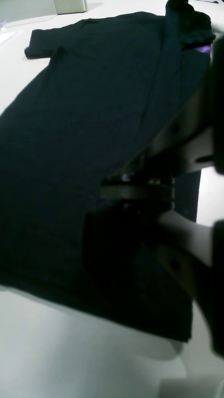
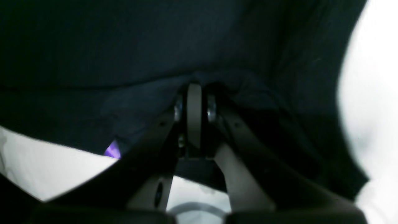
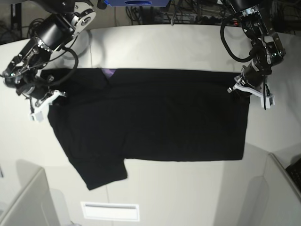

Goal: Fold the T-shirt properly
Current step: 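Lift both corners and pull the shirt edge toward the robot, then lower the shirt edge and open both grippers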

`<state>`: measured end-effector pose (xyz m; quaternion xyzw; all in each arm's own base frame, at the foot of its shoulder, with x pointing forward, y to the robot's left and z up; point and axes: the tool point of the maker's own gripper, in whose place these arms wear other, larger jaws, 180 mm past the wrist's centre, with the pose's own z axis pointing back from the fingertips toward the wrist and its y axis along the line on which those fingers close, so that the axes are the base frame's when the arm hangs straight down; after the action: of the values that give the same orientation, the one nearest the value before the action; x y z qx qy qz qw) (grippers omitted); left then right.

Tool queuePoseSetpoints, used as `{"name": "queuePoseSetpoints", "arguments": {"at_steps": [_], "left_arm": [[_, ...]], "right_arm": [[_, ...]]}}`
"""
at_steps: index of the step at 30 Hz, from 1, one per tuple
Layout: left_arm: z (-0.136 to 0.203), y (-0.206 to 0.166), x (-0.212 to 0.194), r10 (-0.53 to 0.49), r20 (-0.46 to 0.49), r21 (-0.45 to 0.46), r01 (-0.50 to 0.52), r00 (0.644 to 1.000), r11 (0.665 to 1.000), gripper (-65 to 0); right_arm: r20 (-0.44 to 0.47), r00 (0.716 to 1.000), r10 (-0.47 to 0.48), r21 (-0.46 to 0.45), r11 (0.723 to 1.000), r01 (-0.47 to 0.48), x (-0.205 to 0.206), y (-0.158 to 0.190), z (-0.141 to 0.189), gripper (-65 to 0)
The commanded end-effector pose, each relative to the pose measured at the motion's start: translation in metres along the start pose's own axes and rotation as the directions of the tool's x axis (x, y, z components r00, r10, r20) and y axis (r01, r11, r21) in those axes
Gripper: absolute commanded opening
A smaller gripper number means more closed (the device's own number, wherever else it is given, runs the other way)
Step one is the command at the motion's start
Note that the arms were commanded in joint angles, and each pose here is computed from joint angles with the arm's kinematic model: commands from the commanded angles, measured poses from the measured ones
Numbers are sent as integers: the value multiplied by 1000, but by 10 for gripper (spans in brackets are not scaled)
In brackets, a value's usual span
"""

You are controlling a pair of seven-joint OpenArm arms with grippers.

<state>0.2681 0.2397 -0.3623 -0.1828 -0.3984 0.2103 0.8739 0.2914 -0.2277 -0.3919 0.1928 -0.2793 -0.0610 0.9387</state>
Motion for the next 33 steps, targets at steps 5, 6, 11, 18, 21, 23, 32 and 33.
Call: {"name": "queuePoseSetpoints", "arguments": {"at_steps": [5, 6, 11, 18, 21, 23, 32, 33], "left_arm": [[3, -5, 16, -19, 46, -18, 20, 999, 1000, -650], [3, -5, 16, -18, 46, -19, 19, 999, 1000, -650], [2, -7, 20, -19, 54, -23, 20, 998, 1000, -650], [2, -7, 20, -21, 53, -24, 22, 998, 999, -650], [3, -5, 24, -35, 57, -18, 36, 998, 999, -587], [5, -3, 29, -47, 64, -12, 47, 997, 999, -415], [42, 20, 64, -52, 193, 64, 40, 980, 997, 0], [50, 27, 61, -57, 193, 88, 41, 979, 995, 0]], "right_arm": [[52, 998, 17, 2, 1000, -18, 19, -2, 5, -650], [52, 998, 17, 2, 1000, -18, 19, -2, 5, -650], [58, 998, 20, 1, 1000, -20, 22, -2, 6, -650], [66, 998, 17, 1, 1000, -17, 25, -3, 6, -596], [77, 997, 17, 0, 1000, -17, 27, -3, 8, -408], [81, 997, 17, -1, 1000, -17, 28, -3, 9, -327], [195, 978, -79, -124, 987, 104, 15, -35, 54, -327], [208, 973, -101, -146, 980, 133, 6, -39, 62, -336]]}}
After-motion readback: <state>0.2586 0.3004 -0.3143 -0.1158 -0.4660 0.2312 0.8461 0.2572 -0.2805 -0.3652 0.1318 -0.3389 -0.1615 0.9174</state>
